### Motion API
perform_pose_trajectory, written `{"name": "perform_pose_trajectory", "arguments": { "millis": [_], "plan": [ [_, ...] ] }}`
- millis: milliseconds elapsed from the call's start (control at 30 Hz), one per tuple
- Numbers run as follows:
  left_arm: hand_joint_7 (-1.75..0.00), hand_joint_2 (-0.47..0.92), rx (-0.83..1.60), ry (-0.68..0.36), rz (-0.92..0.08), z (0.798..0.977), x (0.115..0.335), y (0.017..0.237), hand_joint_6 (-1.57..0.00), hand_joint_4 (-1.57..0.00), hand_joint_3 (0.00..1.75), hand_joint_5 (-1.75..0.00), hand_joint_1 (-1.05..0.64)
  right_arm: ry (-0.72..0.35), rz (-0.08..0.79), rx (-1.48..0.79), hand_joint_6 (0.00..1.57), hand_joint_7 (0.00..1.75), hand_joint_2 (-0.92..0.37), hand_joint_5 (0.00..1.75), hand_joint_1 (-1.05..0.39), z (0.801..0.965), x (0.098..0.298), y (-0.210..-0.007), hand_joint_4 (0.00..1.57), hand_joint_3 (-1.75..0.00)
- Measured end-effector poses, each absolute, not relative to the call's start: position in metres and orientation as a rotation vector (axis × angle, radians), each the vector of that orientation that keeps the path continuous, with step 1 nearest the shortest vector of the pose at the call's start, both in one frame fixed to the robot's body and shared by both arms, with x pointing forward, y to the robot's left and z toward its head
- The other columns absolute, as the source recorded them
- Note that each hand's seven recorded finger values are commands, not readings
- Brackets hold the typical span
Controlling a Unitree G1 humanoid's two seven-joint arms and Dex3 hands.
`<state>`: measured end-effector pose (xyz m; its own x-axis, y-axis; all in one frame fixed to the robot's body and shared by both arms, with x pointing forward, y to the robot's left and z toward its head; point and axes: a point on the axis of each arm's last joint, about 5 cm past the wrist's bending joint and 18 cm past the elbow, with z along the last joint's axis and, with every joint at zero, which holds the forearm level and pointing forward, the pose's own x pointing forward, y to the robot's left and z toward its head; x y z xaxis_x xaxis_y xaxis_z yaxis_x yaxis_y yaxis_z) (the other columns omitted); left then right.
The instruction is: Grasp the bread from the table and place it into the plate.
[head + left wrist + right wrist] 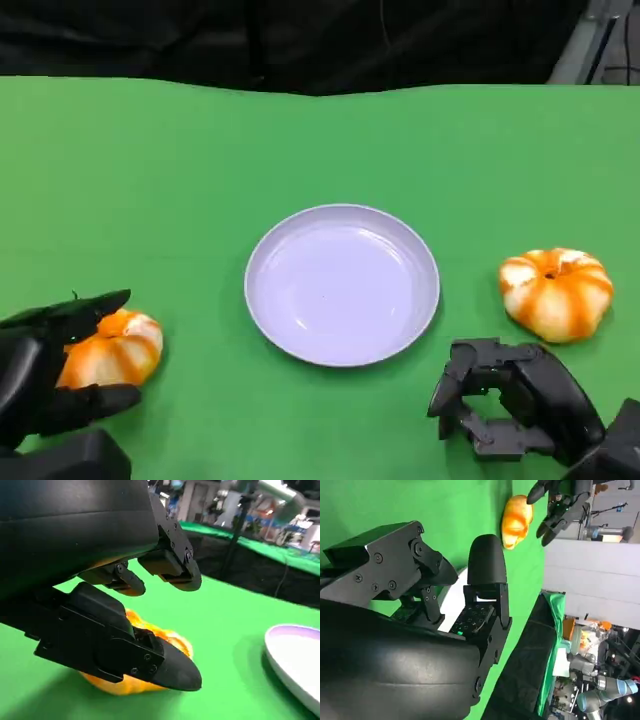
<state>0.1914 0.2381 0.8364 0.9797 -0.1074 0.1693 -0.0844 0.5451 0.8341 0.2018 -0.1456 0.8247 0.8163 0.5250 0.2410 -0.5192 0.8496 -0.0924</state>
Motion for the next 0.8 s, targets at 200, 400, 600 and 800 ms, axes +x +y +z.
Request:
{"name": "perform_pose_trajectory", "arguments": {
  "millis": [200, 400, 600, 800],
  "plan": [
    [0.00, 0.92, 1.014, -0.165, -0.051, 0.831, 0.196, 0.237, -0.55, -0.56, 0.11, 0.00, -0.98, -0.270, 0.551, -0.026, 0.95, 1.05, -0.64, 1.36, 0.08, 0.826, 0.202, -0.145, 0.94, -0.95],
    [0.00, 0.92, 1.033, -0.122, -0.066, 0.827, 0.200, 0.238, -0.56, -0.55, 0.11, 0.00, -0.96, -0.270, 0.551, -0.025, 0.96, 1.05, -0.63, 1.36, 0.08, 0.826, 0.202, -0.145, 0.95, -0.96],
    [-0.02, 0.92, 1.046, -0.114, -0.080, 0.828, 0.204, 0.238, -0.59, -0.57, 0.12, -0.01, -0.95, -0.270, 0.551, -0.025, 0.96, 1.04, -0.63, 1.36, 0.07, 0.826, 0.202, -0.145, 0.95, -0.96],
    [-0.03, 0.92, 1.125, -0.065, -0.121, 0.830, 0.215, 0.236, -0.68, -0.61, 0.13, -0.02, -0.88, -0.270, 0.551, -0.025, 0.96, 1.03, -0.63, 1.37, 0.07, 0.826, 0.202, -0.145, 0.95, -0.95]
  ]
}}
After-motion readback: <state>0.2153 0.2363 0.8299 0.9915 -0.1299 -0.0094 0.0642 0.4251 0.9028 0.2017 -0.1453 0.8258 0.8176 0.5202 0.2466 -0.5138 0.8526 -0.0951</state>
